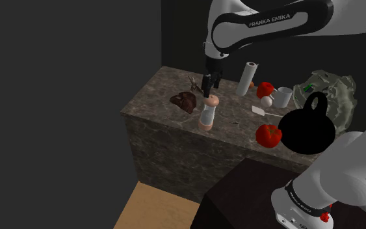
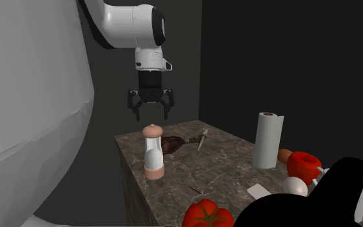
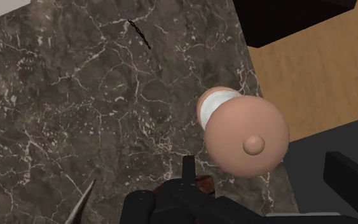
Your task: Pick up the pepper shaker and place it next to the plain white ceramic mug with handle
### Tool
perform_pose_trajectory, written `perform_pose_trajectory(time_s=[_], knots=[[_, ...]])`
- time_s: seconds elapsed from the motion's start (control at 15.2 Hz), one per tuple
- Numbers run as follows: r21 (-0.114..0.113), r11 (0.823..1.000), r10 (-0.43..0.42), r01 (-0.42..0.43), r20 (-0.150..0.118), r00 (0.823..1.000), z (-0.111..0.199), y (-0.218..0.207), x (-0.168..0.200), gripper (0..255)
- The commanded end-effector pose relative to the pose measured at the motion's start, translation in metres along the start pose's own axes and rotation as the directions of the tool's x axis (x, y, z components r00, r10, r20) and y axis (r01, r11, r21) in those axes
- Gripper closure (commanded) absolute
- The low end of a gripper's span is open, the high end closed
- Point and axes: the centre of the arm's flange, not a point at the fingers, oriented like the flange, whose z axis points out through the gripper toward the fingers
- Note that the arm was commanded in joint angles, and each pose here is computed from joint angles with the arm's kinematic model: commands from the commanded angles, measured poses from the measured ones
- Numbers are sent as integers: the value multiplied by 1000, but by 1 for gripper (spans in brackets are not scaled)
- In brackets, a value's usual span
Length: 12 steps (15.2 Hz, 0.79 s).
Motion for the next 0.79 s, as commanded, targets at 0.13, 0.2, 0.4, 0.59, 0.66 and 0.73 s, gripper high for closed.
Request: perform_pose_trajectory(time_s=[0.13, 0.2, 0.4, 0.59, 0.66, 0.73], knots=[[0, 1000, -4, 4, 0, 1000, 22, -1, 6, 0], [0, 1000, -4, 4, 0, 1000, 27, -1, 6, 0], [0, 1000, -4, 4, 0, 1000, 41, -1, 6, 0], [0, 1000, -4, 4, 0, 1000, 41, -1, 6, 0], [0, 1000, -4, 4, 0, 1000, 41, -1, 6, 0], [0, 1000, -4, 4, 0, 1000, 41, -1, 6, 0]])
